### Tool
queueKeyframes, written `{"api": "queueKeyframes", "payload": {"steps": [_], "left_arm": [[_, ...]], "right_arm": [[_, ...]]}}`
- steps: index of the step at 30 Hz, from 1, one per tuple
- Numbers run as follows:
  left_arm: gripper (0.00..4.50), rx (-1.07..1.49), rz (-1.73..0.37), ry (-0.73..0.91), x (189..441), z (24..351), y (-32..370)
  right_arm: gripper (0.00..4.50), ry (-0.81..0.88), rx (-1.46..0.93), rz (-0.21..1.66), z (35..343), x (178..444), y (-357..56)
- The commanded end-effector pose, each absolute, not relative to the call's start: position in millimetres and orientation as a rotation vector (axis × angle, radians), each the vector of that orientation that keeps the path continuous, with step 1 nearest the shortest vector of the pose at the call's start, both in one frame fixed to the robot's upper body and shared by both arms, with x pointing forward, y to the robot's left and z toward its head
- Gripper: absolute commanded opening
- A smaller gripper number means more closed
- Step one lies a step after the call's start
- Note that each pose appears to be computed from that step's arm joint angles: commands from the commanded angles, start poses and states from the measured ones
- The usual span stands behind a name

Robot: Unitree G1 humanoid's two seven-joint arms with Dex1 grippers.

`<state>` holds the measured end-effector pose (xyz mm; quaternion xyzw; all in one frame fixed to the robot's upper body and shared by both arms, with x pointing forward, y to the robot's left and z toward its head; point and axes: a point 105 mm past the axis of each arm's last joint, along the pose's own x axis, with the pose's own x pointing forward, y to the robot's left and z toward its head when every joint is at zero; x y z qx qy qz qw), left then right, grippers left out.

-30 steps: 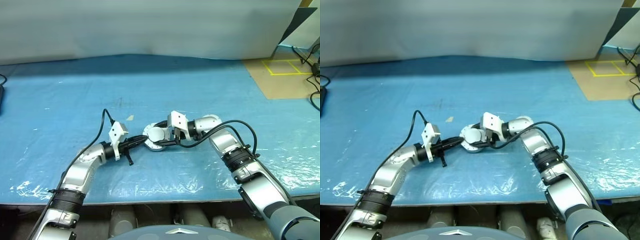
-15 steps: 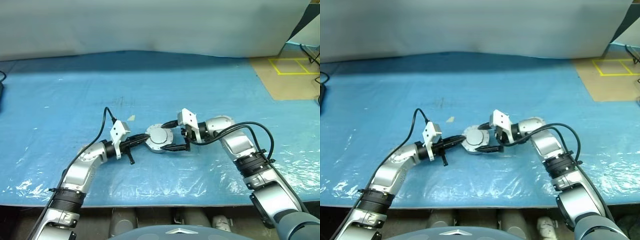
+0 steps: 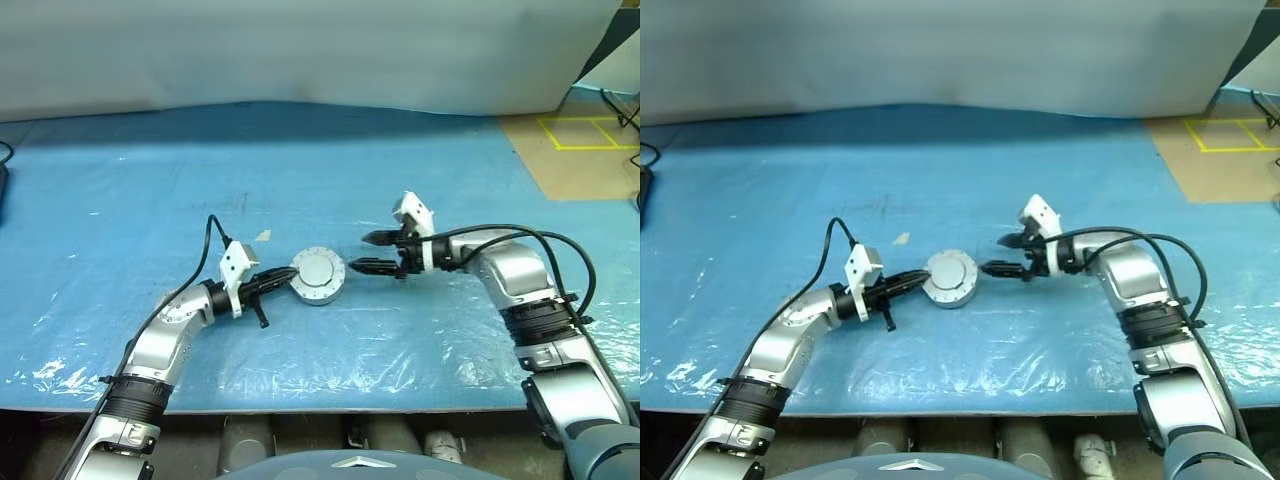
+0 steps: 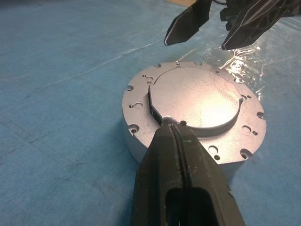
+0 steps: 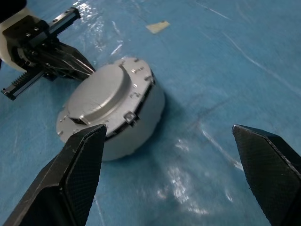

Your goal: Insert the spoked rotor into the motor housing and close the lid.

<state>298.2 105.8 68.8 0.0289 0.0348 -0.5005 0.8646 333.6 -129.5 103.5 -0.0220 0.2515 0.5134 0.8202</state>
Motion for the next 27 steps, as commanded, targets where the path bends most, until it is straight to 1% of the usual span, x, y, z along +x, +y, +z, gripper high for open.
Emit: {"api": "queueKeyframes", "payload": {"steps": [1,2,5,7,12,16,23,24,25,27], "left_arm": [[0.0,0.06,-1.051,0.109,295.3,58.7,105.9],[0.0,0.059,-1.051,0.108,295.2,58.6,105.8],[0.0,0.056,-1.05,0.103,295.3,58.8,103.5],[0.0,0.056,-1.049,0.101,295.3,59.0,103.3],[0.0,0.058,-1.043,0.101,294.7,58.6,105.5],[0.0,0.064,-1.04,0.1,295.3,59.4,107.3],[0.0,0.069,-1.04,0.095,296.9,62.7,107.0],[0.0,0.069,-1.039,0.095,296.8,62.9,107.1],[0.0,0.069,-1.039,0.094,296.7,63.0,107.2],[0.0,0.07,-1.038,0.095,296.3,62.9,107.2]], "right_arm": [[4.49,0.575,0.128,1.089,116.6,331.2,-137.8],[4.49,0.59,0.15,1.086,116.0,330.2,-138.8],[4.49,0.702,0.275,1.05,97.0,322.9,-141.8],[4.49,0.732,0.329,1.05,92.0,318.8,-137.8],[4.49,0.77,0.457,1.06,83.7,311.4,-116.6],[4.49,0.786,0.549,1.035,80.3,313.8,-106.2],[4.49,0.803,0.589,1.015,75.0,313.4,-99.6],[4.11,0.804,0.597,1.014,75.0,313.4,-99.9],[3.88,0.805,0.602,1.012,75.1,313.5,-100.3],[3.23,0.806,0.603,1.012,75.5,313.4,-100.4]]}}
